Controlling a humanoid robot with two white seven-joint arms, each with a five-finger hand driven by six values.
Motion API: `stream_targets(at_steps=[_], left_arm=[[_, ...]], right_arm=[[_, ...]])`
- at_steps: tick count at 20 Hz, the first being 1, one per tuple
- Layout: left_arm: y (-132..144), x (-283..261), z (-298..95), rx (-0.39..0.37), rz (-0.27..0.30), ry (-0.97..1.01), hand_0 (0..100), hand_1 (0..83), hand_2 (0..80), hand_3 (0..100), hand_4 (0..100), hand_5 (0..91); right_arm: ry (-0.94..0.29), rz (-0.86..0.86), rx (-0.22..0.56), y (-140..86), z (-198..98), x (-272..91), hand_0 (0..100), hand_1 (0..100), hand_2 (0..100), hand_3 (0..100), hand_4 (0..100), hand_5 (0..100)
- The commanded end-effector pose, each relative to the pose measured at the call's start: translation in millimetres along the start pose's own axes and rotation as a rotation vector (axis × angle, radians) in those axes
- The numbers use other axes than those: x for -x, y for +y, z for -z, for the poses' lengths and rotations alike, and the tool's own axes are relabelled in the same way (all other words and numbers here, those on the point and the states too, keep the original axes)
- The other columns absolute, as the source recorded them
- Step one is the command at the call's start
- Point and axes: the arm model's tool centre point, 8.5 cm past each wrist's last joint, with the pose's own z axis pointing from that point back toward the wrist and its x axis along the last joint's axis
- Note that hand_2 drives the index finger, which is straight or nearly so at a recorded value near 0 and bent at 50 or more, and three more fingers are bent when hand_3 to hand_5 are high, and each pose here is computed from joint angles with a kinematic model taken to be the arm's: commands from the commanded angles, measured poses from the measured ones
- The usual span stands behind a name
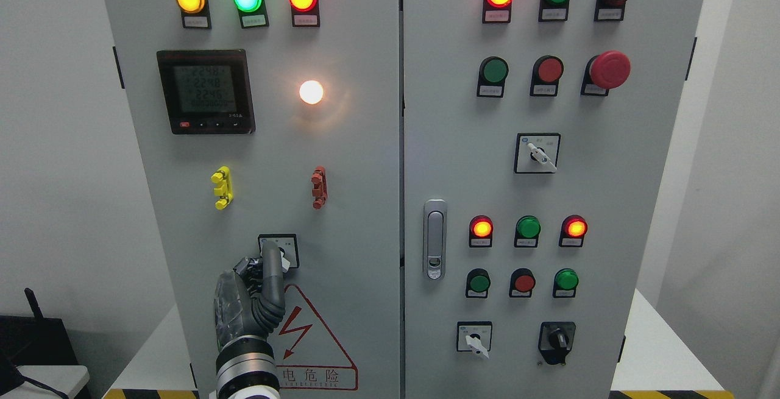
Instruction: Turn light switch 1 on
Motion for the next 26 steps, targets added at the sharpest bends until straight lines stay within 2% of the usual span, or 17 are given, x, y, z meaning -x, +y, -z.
stream_targets(at_steps=[1,26], left_arm=[[0.0,1.8,-1.4,0.004,0.000,0.005,45,14.7,49.9,63,80,81.4],[2.6,3.2,-5.1,-0.001,-0.004,0.004,41,16.0,51.8,66,81,84.3]], right_arm=[[0.001,0.017,-0.002,0.2,0.0,0.2,12,39,0,0,0,0],[0.001,0.018,-0.002,0.3,0.0,0.2,12,39,0,0,0,0]])
